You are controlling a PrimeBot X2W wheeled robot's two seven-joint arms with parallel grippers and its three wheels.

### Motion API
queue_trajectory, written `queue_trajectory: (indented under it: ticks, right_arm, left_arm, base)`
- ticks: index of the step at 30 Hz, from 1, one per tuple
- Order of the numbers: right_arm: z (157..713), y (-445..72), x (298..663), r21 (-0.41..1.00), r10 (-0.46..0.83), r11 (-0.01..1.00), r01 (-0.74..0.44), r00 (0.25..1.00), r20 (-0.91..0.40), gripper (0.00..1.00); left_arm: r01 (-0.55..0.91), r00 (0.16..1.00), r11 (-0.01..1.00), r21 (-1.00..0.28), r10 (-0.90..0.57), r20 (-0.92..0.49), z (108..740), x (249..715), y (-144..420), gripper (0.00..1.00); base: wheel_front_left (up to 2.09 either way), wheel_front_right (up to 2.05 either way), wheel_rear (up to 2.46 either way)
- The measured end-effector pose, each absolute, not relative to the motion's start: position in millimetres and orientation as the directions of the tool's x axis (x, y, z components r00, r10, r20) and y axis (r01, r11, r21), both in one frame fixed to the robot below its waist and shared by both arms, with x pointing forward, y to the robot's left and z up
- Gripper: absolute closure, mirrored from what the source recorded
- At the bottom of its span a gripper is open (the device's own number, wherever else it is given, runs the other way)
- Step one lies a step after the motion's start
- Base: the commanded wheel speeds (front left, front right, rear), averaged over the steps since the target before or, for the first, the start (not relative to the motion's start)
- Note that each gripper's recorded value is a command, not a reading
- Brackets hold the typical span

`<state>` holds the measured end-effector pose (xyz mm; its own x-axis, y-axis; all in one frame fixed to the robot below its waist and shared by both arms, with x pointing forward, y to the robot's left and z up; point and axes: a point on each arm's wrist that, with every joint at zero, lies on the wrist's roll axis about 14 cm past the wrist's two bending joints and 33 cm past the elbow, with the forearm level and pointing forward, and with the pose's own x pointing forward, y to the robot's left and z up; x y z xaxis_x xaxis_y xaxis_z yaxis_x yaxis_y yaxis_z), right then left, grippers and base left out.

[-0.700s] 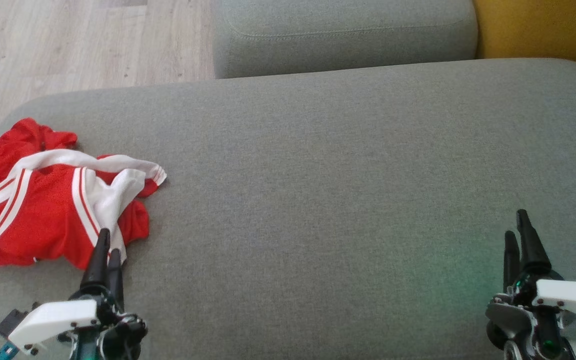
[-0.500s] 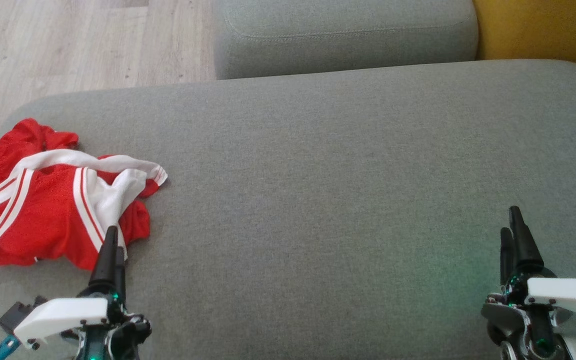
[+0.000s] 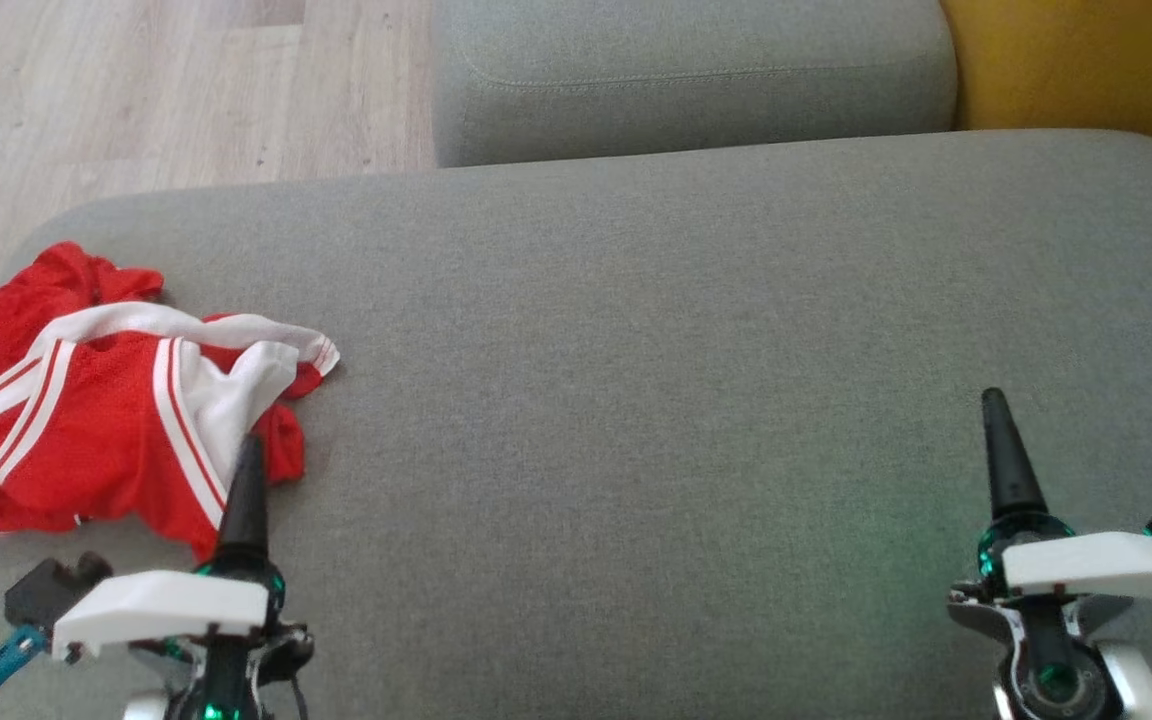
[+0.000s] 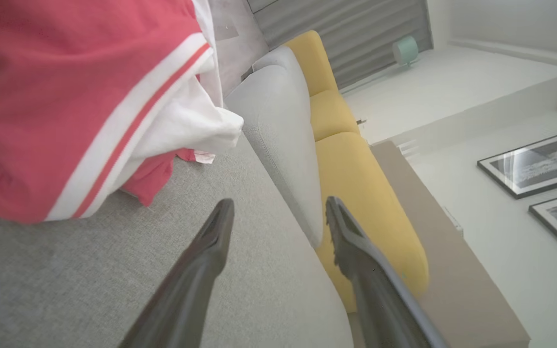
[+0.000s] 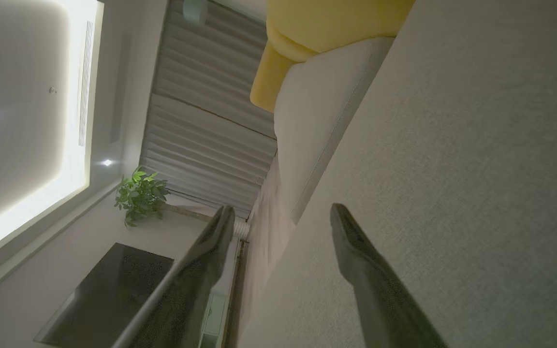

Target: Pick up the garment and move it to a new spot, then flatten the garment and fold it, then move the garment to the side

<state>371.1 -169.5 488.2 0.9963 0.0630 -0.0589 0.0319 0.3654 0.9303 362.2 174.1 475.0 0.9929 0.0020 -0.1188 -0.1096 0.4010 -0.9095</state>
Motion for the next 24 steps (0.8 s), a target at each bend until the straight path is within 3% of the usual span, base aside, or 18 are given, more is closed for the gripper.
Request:
queue_trajectory:
  ticks: [12,24]
  right_arm:
    - [494,-146,369,0.764,0.161,0.640,-0.076,0.986,-0.036,0.00]
    - [501,-140,371,0.636,0.184,0.760,-0.137,0.983,-0.009,0.00]
  left_arm:
    - [-0.073,0.994,0.645,-0.761,-0.017,-0.110,480,361,161,0.00]
    - [-0.080,0.993,0.791,-0.607,0.013,-0.114,480,359,161,0.00]
  base:
    - [0.00,0.00,0.00]
    - [0.00,0.00,0.00]
